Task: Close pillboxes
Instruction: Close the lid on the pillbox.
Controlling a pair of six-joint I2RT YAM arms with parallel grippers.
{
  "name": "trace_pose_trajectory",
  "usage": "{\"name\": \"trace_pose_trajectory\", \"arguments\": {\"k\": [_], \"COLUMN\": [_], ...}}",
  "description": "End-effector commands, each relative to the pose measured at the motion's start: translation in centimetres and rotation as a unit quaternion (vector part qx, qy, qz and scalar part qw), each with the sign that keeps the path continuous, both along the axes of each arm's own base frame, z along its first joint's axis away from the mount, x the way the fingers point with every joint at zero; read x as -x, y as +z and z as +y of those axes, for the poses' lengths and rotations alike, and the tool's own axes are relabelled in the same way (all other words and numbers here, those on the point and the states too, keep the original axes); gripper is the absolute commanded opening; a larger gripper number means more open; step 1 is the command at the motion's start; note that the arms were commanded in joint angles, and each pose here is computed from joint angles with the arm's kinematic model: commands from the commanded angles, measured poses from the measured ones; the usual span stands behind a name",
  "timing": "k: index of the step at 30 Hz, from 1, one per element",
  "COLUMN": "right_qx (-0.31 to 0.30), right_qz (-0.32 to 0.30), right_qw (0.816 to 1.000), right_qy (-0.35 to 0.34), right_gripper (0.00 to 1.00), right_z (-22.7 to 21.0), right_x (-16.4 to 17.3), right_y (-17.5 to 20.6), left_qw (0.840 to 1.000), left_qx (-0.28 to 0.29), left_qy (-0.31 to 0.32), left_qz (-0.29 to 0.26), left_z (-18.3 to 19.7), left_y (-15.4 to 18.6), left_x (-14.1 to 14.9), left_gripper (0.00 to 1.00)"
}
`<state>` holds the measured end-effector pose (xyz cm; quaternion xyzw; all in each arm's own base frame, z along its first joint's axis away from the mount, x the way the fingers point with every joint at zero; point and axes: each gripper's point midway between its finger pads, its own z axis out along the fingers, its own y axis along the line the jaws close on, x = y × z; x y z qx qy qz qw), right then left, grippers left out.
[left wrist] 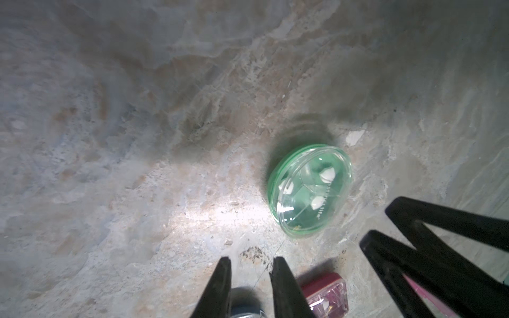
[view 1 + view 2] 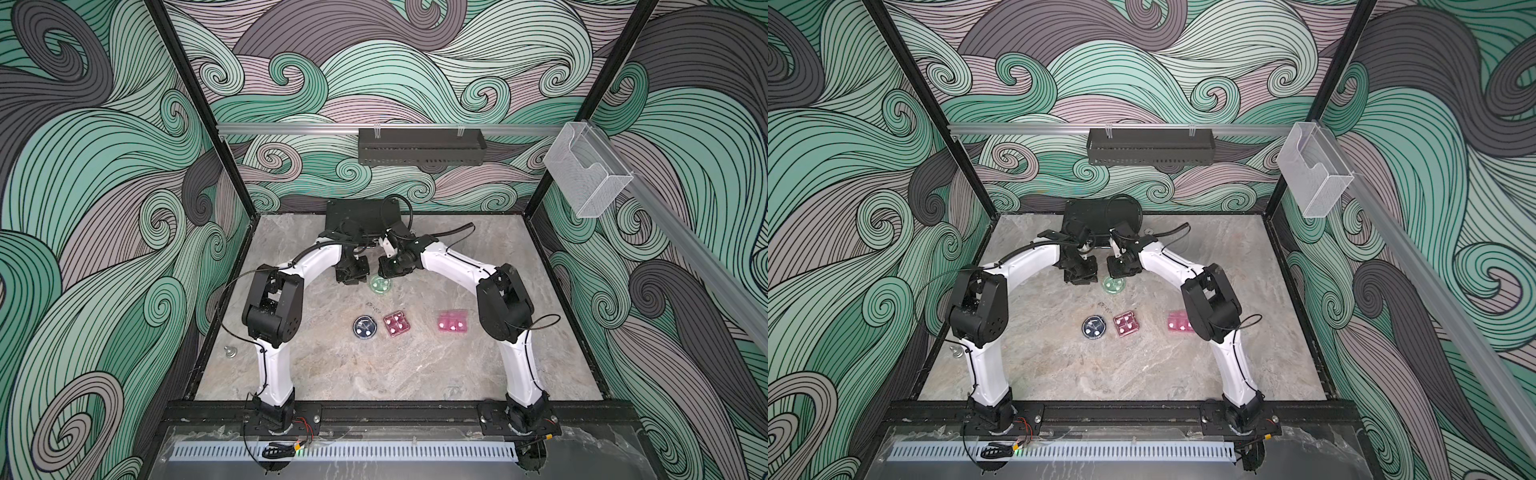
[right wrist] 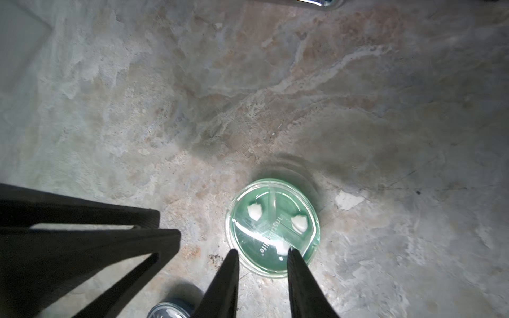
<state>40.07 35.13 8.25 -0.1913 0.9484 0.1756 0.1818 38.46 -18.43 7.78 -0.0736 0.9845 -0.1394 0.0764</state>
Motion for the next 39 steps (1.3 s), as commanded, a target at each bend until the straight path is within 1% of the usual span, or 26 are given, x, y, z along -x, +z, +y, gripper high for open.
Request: {"name": "trace_pose_trajectory", "arguments": {"k": [1, 3, 6, 12, 15, 27, 31, 39], "right_qx": [0.086, 0.099, 0.103, 0.125, 0.133, 0.197, 0.200, 0.193], "right_qz": [-0.009, -0.016, -0.019, -0.016, -0.011, 0.013, 0.028, 0.052], "right_qw": [0.996, 0.995, 0.994, 0.991, 0.990, 0.976, 0.975, 0.975], "right_qy": [0.018, 0.027, 0.038, 0.046, 0.052, 0.092, 0.095, 0.100], "right_gripper": [0.34, 0.35, 0.36, 0.36, 0.36, 0.35, 0.35, 0.34], "right_z": [-1.5, -1.2, -0.3, 0.1, 0.2, 0.0, 0.0, 0.1], "right_x": [0.5, 0.5, 0.6, 0.4, 0.5, 3.8, 4.3, 5.4], "right_y": [-1.8, -1.8, -2.1, -3.5, -4.3, -9.0, -10.3, -11.3], "left_qw": [0.999, 0.999, 0.998, 0.998, 0.998, 0.998, 0.998, 0.997], "left_qx": [-0.003, 0.004, 0.014, 0.018, 0.018, 0.025, 0.016, 0.018], "left_qy": [0.029, 0.041, 0.050, 0.055, 0.057, 0.057, 0.056, 0.067], "left_qz": [-0.013, -0.016, -0.021, -0.029, -0.027, -0.020, -0.019, -0.025], "left_z": [1.8, 2.2, 2.7, 3.5, 3.7, 3.8, 4.3, 5.2], "left_y": [2.0, 2.4, 3.0, 4.0, 4.0, 3.7, 3.8, 4.2], "left_x": [0.4, 0.5, 0.8, 1.8, 2.2, 3.1, 3.7, 4.4], "left_gripper": [0.35, 0.37, 0.39, 0.40, 0.41, 0.41, 0.41, 0.41]}}
